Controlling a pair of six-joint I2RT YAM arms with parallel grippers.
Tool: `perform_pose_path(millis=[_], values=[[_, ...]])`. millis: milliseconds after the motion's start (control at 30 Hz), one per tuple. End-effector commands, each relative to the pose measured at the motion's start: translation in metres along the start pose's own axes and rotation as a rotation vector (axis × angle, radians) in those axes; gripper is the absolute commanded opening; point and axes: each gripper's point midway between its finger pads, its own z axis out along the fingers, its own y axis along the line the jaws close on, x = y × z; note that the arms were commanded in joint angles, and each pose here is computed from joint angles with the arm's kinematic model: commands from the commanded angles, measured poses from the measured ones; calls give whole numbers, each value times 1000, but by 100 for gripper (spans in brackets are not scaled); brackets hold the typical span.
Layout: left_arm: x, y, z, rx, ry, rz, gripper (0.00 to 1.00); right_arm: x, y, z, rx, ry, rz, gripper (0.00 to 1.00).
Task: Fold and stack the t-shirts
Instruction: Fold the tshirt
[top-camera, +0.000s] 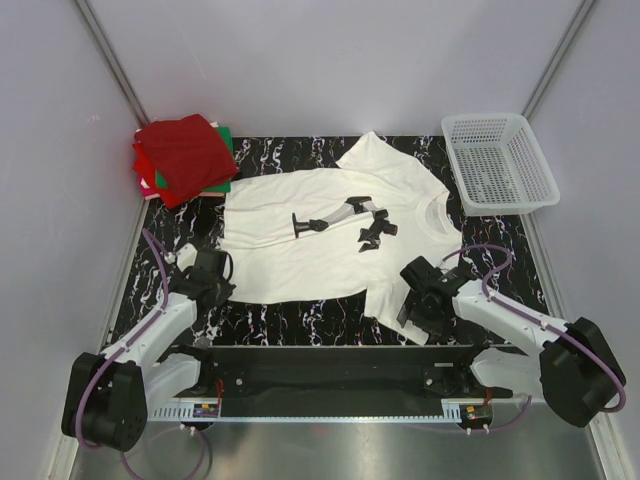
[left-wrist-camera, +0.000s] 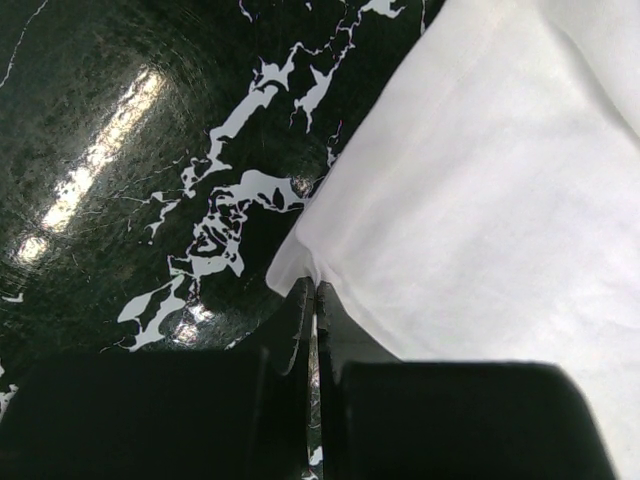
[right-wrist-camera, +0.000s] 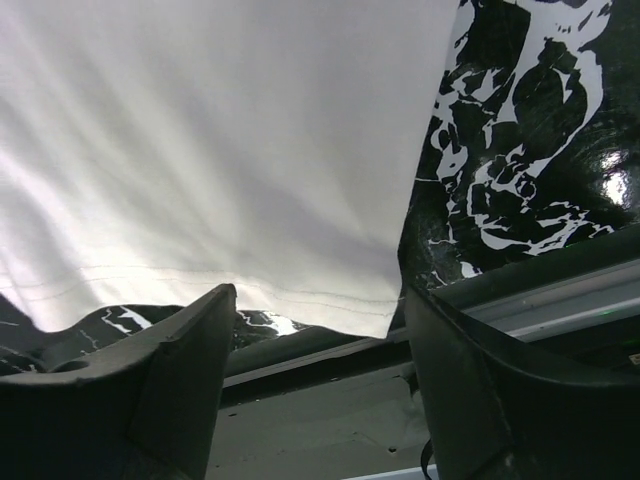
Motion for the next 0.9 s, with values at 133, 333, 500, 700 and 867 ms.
perform_pose_path(millis=[133, 333, 500, 700, 867], values=[[-7, -7, 2, 30, -30, -4, 0, -6, 1, -6, -44, -62, 46, 41], [-7, -7, 3, 25, -27, -3, 0, -3, 4, -5, -48, -34, 11, 31], [-6, -6, 2, 24, -28, -8, 0, 6, 2, -7, -74, -7, 45, 67], [-6, -7, 3, 24, -24, -4, 0, 7, 17, -10, -148, 9, 150, 70], [-6, -7, 2, 33, -28, -4, 0, 4, 7, -7, -73, -5, 134, 76]])
